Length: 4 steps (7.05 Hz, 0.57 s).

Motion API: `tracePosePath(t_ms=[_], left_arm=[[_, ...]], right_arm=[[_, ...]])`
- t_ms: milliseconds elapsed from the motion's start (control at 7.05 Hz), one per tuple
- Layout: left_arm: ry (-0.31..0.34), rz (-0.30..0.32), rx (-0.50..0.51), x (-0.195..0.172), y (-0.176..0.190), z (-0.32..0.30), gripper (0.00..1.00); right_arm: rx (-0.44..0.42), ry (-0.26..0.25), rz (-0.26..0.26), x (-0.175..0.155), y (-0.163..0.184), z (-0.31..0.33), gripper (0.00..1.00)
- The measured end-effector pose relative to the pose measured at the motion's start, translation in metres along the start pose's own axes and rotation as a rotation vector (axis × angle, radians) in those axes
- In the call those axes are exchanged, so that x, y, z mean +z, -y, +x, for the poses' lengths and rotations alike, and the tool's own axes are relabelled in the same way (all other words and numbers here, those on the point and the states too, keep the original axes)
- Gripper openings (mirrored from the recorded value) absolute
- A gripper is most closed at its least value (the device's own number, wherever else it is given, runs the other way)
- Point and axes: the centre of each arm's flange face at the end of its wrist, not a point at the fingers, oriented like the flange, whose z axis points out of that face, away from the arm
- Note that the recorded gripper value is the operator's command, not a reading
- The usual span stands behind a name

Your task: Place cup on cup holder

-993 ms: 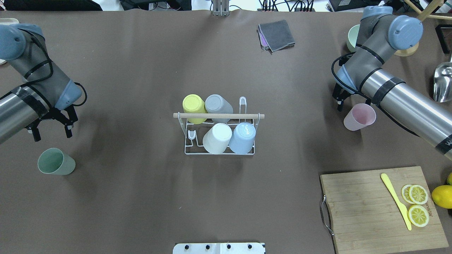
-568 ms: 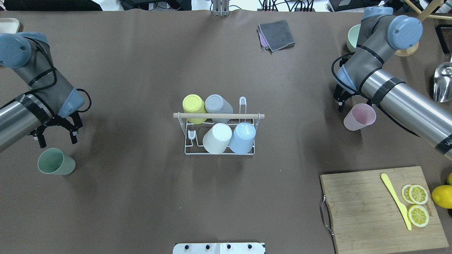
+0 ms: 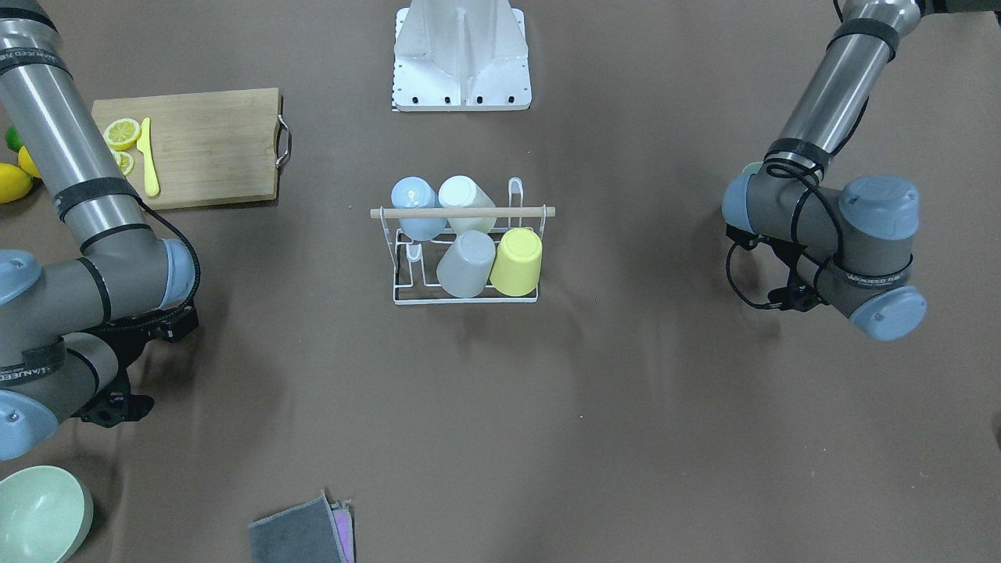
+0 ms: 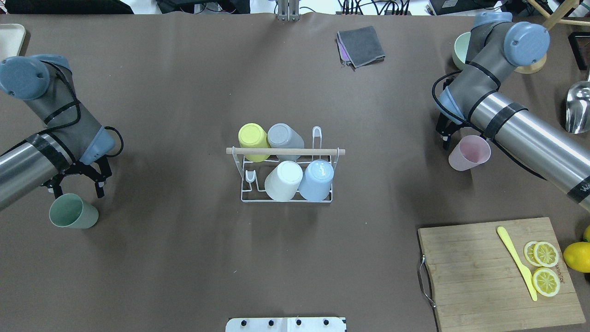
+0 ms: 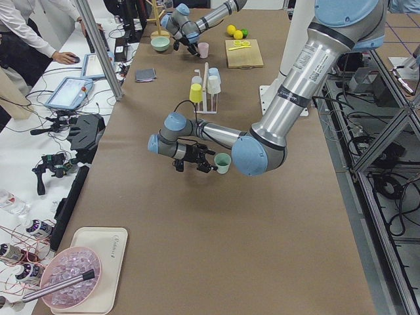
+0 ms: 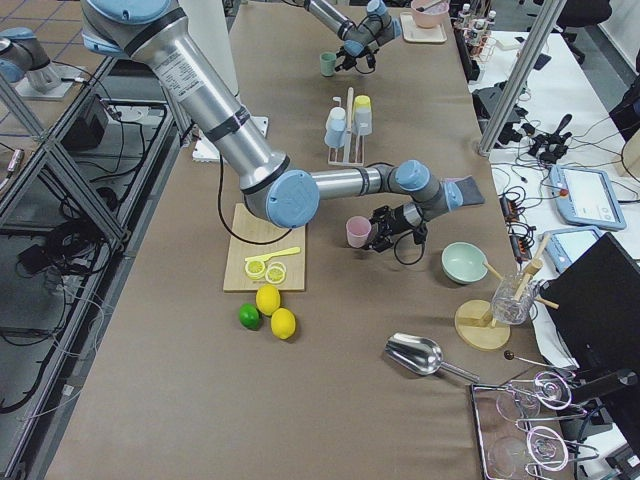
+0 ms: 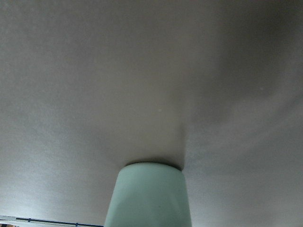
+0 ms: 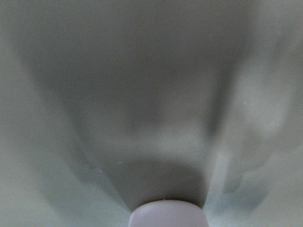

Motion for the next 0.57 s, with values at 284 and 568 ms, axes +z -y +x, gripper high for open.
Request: tracePosePath(t_ms=[284,568], left_arm=[[0.006,-0.008,0.0,0.013,-0.003,-0.01,0.98],[0.015,-0.02,0.0,0.026,-0.005,-0.017,0.96]], right_arm=[[0.003,-0.003,-0.01,0.005,0.0,0.0,0.92],[0.01,-0.002,-0.024,0.009,0.001,0.001,0.89]])
